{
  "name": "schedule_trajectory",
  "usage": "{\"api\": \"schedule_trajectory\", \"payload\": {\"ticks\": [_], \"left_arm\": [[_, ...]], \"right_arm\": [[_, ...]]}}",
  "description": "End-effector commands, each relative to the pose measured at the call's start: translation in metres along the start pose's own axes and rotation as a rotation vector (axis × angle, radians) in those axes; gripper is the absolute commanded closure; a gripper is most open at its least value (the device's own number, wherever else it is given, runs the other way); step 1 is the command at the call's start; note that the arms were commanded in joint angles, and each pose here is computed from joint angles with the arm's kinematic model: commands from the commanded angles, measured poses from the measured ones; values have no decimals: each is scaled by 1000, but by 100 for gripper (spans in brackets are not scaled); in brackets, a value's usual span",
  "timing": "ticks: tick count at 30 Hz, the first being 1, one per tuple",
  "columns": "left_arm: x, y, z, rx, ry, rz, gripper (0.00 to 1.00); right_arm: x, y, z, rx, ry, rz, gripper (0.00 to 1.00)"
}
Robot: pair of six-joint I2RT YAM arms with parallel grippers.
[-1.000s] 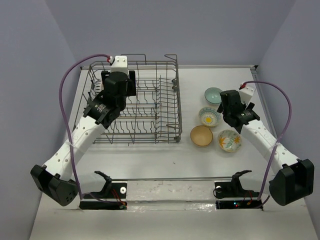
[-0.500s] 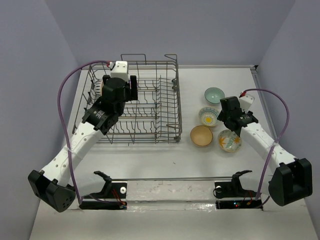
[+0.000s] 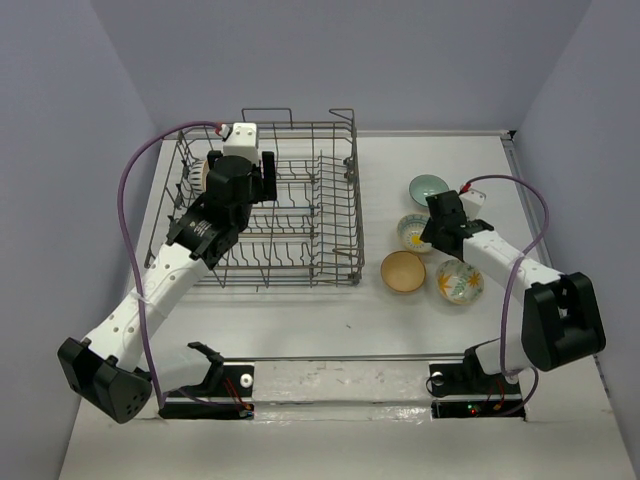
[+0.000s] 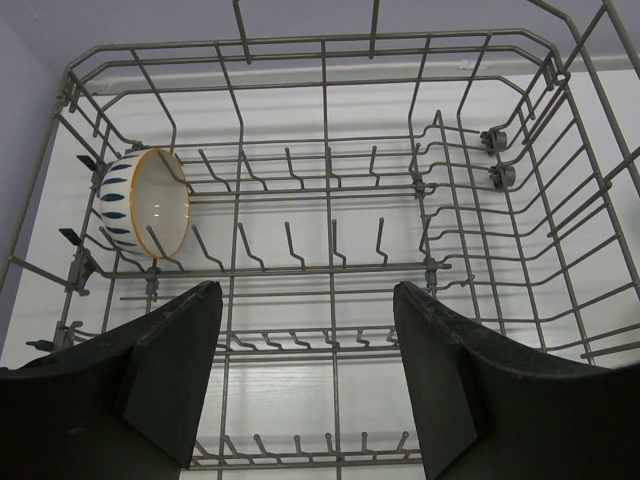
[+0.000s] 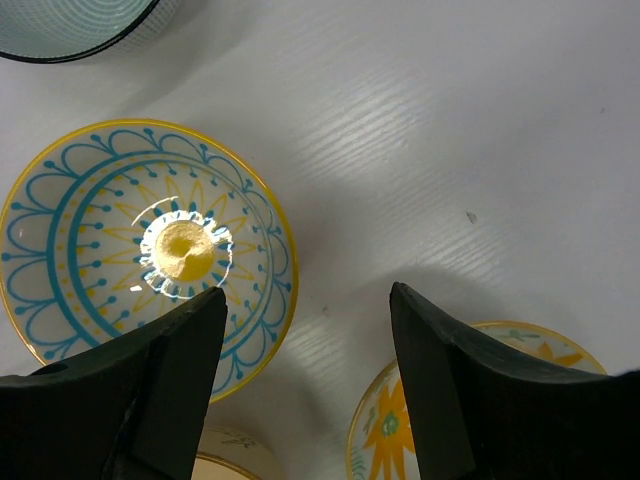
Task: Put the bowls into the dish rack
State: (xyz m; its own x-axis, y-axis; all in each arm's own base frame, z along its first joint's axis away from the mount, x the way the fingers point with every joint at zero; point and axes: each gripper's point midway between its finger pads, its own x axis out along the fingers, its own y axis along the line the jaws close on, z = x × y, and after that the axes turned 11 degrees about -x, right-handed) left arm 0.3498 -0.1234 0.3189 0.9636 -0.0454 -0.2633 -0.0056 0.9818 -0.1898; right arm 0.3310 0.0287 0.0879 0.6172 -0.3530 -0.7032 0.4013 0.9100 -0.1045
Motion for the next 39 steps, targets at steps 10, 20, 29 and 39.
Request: {"api": "schedule_trajectory", "payload": {"ticks": [10,20,29,39], "left_arm": [[6,-4,-1,-9,-14,-9,21],[6,-6,-3,-7,-6,-20,21],[9,-7,-7,-4,7,-18,21],[12,-10,-11,-2,20,-23,21]], "right_arm": [[18,26,16,70,-60,69,32],[30,41,12,98,-46,107,32],[39,43,1,101,-27,101,43],[40,42,-4,112,-25,106,75]]}}
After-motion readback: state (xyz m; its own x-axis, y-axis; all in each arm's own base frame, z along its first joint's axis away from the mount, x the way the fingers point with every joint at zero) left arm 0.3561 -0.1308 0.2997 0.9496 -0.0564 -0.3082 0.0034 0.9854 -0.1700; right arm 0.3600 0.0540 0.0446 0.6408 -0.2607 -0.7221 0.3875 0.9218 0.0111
